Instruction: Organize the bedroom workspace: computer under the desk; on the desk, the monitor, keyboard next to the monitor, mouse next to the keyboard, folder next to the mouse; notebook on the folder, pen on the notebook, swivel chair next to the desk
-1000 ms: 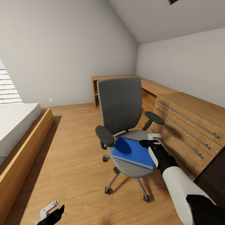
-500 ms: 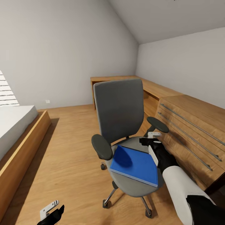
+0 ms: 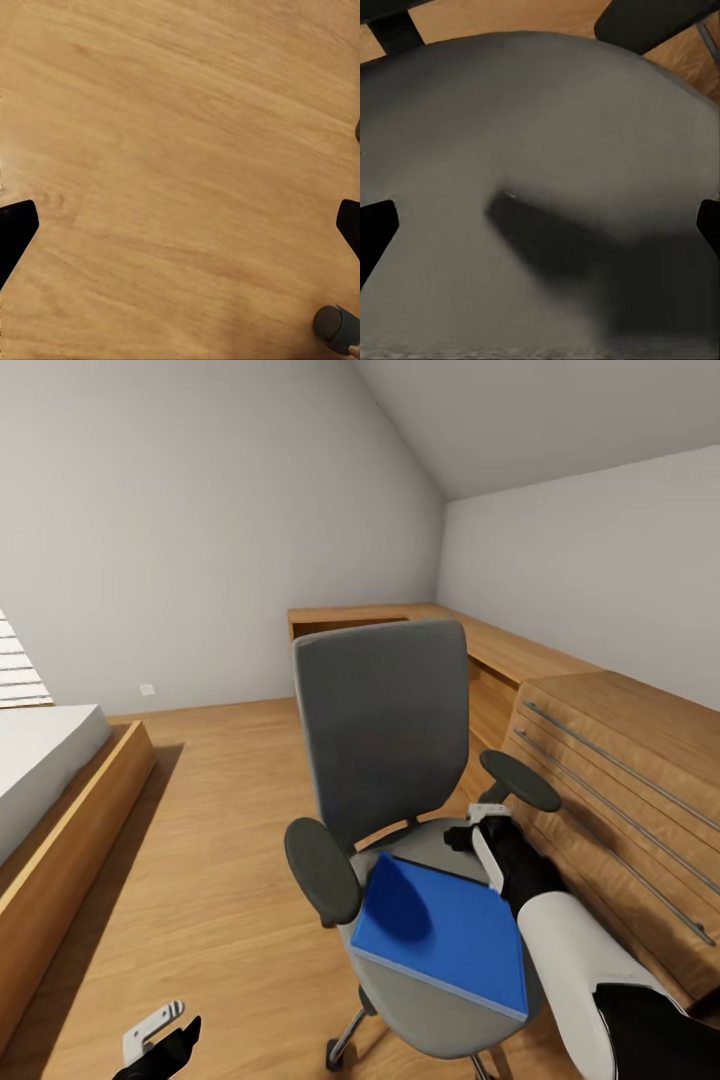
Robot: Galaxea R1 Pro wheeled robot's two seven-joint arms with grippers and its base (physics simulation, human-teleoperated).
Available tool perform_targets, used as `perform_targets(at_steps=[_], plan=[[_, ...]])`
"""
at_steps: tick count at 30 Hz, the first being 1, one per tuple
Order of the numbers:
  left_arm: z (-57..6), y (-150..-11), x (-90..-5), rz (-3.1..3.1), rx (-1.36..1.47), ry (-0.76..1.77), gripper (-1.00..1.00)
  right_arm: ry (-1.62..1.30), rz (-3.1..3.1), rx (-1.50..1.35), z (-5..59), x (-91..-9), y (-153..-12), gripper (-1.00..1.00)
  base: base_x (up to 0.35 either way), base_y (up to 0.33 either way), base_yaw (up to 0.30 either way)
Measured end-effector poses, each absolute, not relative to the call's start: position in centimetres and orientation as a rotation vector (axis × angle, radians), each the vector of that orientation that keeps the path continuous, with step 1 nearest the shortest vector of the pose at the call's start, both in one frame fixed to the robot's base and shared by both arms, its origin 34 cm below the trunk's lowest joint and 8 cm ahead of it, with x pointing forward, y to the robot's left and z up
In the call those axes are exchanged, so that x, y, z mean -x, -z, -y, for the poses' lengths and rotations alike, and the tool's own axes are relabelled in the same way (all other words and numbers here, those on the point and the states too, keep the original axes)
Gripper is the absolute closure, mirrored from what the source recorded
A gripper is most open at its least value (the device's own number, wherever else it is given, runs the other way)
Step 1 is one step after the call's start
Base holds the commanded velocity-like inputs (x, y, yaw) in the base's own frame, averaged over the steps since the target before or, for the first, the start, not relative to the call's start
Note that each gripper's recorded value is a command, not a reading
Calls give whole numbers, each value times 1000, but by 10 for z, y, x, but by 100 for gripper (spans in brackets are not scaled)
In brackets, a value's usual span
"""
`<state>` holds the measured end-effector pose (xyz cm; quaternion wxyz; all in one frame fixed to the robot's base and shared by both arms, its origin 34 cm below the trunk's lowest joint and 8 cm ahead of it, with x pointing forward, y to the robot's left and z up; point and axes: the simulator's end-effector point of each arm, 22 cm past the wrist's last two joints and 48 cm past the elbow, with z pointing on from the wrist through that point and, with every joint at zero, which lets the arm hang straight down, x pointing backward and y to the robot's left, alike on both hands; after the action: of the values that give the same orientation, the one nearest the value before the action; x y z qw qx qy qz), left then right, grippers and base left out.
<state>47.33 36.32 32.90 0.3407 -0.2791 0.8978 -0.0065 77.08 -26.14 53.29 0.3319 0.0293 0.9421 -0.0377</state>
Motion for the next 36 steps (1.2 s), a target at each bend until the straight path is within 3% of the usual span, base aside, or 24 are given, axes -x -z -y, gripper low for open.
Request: perform_targets(at_steps=[36], plan=[[-363, -329, -474, -2335, 726, 20, -100, 32, -2516, -120, 256, -765, -541, -100, -42, 0, 0]])
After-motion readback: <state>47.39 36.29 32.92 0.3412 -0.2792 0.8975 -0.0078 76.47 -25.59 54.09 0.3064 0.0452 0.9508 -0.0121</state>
